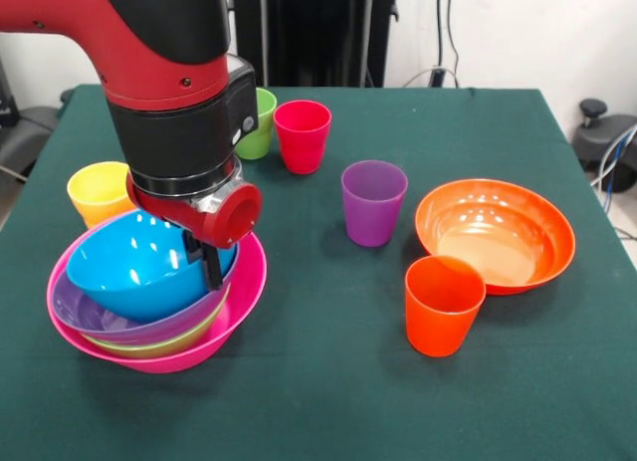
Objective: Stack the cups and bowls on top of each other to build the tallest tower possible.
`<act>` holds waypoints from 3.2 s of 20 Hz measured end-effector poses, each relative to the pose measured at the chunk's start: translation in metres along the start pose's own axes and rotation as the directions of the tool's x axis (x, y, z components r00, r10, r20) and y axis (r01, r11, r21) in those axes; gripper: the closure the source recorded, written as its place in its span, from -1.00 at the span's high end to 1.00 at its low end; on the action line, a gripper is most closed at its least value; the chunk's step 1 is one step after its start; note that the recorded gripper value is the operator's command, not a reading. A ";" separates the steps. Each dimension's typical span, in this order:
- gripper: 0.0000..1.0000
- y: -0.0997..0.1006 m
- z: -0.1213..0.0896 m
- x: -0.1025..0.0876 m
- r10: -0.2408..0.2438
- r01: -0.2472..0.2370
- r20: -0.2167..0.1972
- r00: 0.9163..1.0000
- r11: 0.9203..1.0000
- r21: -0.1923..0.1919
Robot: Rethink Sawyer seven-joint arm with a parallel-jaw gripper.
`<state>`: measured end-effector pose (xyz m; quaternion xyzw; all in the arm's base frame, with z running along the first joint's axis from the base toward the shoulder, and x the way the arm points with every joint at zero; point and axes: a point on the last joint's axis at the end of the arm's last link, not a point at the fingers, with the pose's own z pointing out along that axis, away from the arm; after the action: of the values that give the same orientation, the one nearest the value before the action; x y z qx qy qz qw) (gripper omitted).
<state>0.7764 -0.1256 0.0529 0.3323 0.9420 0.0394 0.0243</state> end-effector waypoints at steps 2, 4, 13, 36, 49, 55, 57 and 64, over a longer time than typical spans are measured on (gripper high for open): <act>-1.00 0.000 0.000 0.000 0.000 0.000 0.003 1.000 1.000 -0.002; -1.00 0.000 0.000 0.000 0.000 0.000 0.003 1.000 1.000 -0.002; 1.00 0.001 0.009 0.000 0.000 0.001 0.014 1.000 1.000 -0.011; 1.00 -0.001 0.043 0.028 -0.012 0.012 -0.011 1.000 1.000 -0.024; 1.00 0.000 -0.015 0.028 -0.038 0.038 0.009 0.999 0.999 0.005; 1.00 0.001 -0.029 0.024 -0.039 0.039 0.013 0.999 0.999 0.013; 1.00 0.002 -0.039 0.023 -0.040 0.039 0.022 0.999 0.999 0.012; 1.00 0.013 -0.085 0.027 -0.046 0.046 0.045 0.998 0.999 0.007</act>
<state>0.7576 -0.1034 0.1378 0.3113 0.9488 0.0287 0.0457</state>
